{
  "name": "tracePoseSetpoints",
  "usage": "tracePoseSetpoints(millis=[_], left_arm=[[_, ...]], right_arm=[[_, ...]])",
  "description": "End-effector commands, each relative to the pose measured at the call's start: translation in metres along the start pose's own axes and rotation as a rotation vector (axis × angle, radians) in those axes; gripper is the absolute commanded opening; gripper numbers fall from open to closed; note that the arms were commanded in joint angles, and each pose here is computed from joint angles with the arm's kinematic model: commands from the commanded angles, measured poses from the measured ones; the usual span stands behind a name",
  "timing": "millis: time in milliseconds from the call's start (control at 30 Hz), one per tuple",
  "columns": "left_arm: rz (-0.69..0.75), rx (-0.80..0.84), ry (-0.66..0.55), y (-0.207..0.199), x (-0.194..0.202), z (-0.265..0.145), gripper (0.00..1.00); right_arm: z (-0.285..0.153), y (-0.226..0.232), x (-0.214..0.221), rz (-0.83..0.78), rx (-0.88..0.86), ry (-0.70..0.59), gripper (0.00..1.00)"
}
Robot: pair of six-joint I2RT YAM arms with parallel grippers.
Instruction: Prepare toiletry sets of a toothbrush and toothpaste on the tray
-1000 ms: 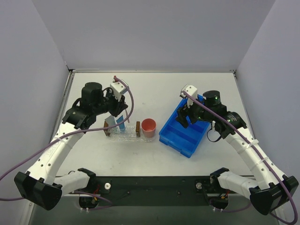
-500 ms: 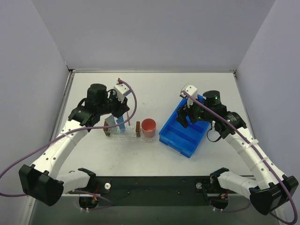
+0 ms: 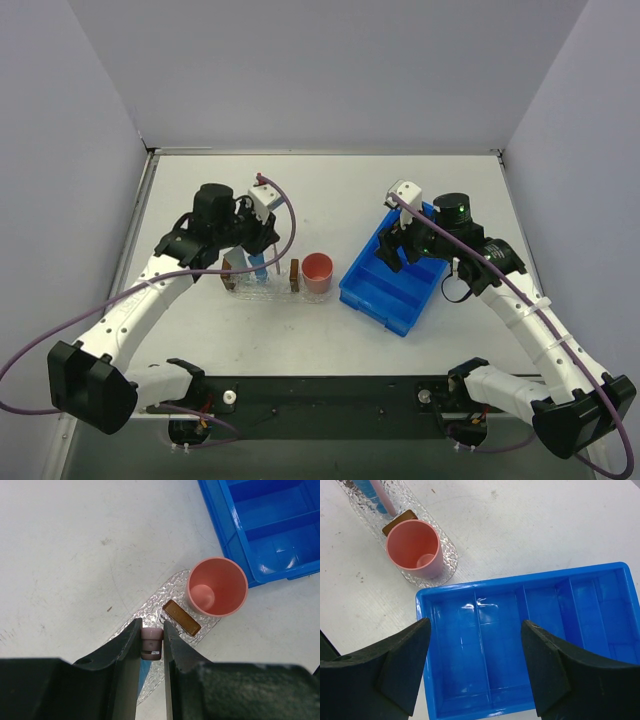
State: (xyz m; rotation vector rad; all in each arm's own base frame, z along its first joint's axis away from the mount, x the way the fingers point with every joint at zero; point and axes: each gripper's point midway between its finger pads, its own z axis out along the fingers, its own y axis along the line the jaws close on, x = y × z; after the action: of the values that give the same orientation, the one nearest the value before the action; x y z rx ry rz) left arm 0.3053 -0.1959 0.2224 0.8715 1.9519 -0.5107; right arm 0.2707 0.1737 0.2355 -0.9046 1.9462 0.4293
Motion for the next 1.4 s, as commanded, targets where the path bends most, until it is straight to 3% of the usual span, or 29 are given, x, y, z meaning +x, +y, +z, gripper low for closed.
tracePoseSetpoints(millis=[0,1367], left_arm=[[0.024,0.016,-0.076,-0.002,-0.017,0.004,0.0],[0.007,0.029,-0.032,-0.001,0.006,0.02,0.0]], right_arm=[[0.001,-0.001,-0.005,-0.002,-0.003,-0.033,0.67],[0.001,-0.002,-0.002,0.0,0.001,-0.031,0.67]])
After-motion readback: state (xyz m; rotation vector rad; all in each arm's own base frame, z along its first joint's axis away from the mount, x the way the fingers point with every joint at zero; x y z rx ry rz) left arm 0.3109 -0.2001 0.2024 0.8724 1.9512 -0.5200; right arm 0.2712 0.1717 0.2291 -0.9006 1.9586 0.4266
